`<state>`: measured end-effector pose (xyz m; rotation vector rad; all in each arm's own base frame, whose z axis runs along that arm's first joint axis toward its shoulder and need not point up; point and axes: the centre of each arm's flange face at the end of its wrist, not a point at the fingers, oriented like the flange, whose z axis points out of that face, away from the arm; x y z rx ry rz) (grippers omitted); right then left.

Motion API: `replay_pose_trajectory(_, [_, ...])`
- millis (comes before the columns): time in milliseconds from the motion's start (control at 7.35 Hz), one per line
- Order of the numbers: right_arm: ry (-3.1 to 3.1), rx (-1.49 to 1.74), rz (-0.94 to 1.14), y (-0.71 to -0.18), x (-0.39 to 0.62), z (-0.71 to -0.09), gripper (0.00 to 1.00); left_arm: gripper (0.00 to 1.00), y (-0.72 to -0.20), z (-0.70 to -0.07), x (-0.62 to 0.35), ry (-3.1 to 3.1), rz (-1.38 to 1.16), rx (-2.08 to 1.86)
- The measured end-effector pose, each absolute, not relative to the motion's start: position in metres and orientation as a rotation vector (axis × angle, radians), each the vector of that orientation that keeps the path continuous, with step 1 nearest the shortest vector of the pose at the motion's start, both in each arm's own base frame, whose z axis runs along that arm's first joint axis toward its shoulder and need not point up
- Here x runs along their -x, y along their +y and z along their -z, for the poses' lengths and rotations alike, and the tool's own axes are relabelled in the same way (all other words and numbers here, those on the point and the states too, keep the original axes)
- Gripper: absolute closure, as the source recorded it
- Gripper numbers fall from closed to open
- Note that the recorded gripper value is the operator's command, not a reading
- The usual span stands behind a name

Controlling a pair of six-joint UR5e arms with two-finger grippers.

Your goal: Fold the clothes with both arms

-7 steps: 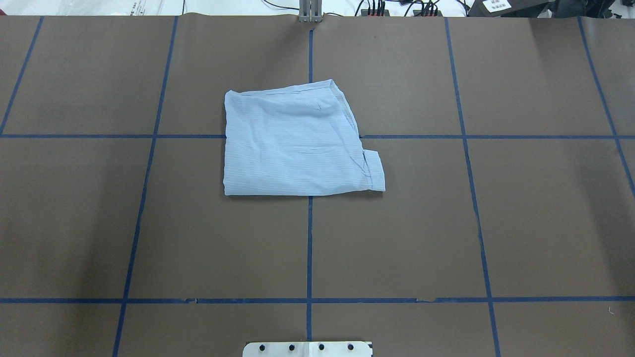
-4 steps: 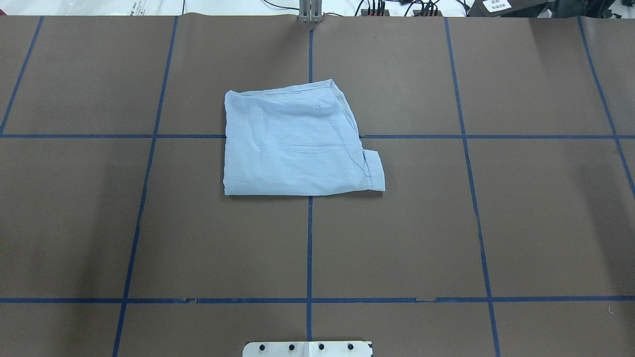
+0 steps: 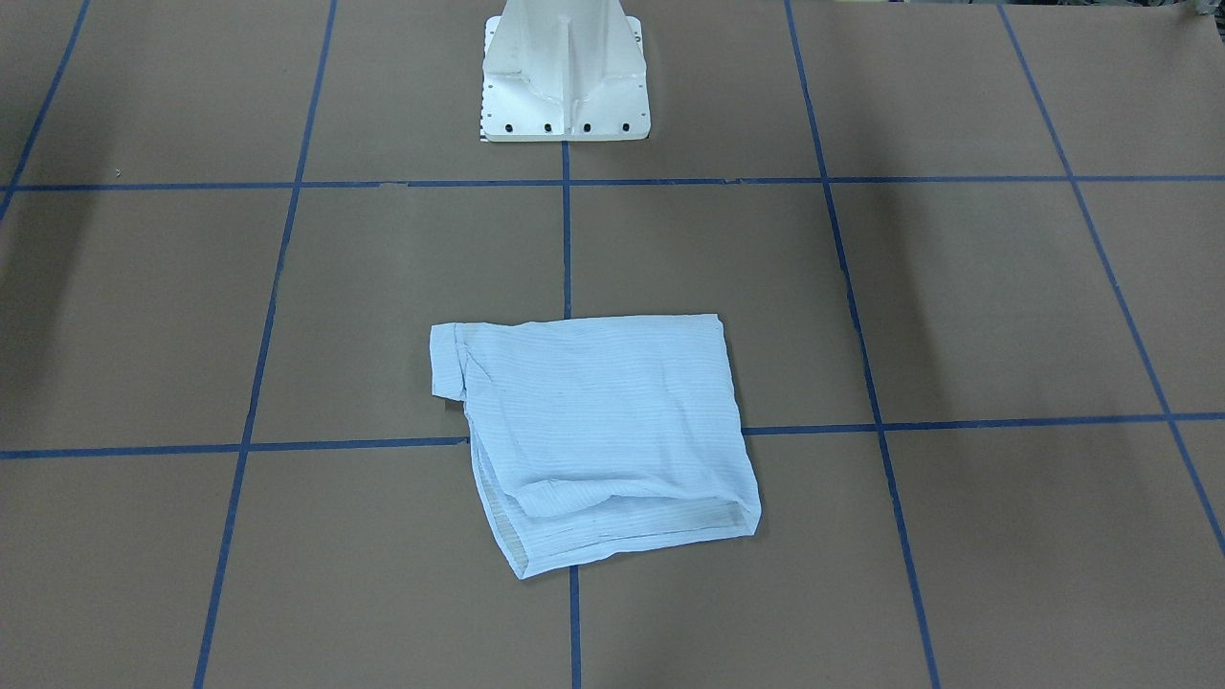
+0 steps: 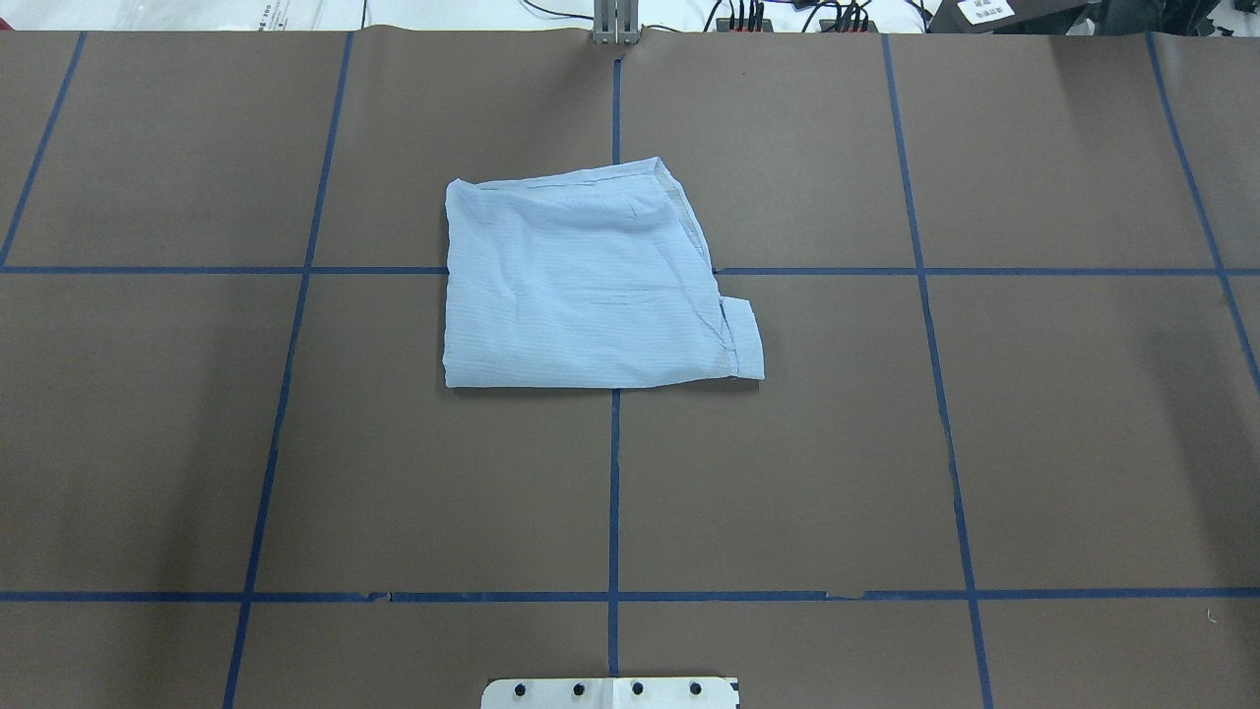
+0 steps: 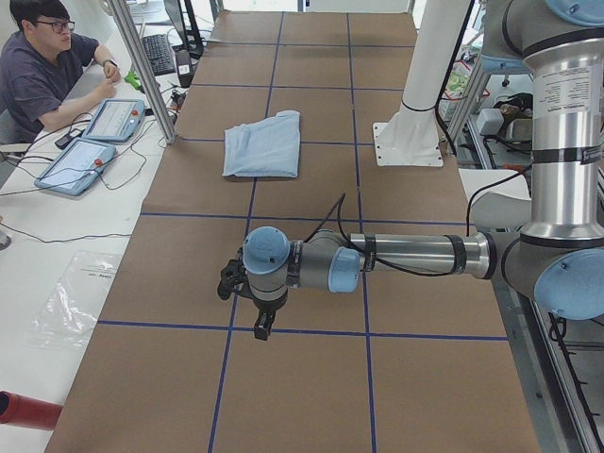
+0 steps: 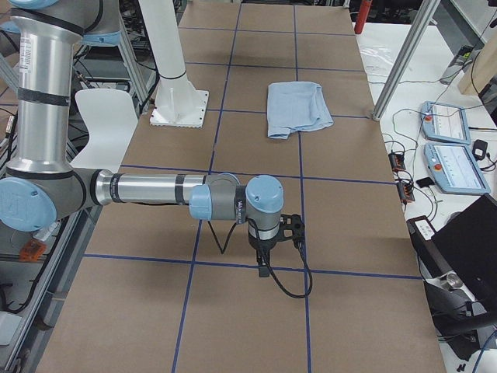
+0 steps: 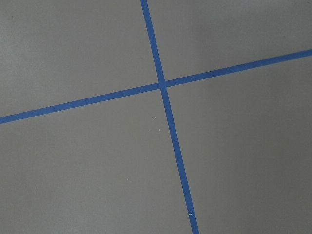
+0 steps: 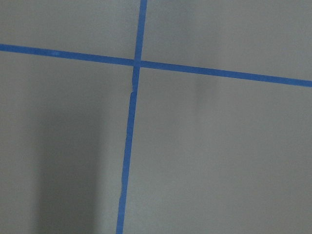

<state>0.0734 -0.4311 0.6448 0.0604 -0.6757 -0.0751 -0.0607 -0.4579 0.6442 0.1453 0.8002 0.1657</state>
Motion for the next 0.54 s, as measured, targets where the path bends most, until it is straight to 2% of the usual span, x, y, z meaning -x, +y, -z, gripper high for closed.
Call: replay_pose_trajectory(544, [-0.675, -0.060, 0.077, -0.4312, -0.0727, -0.6447, 0.00, 0.00, -0.4559, -0.6472, 0.0631, 0.776, -0.166, -0.149])
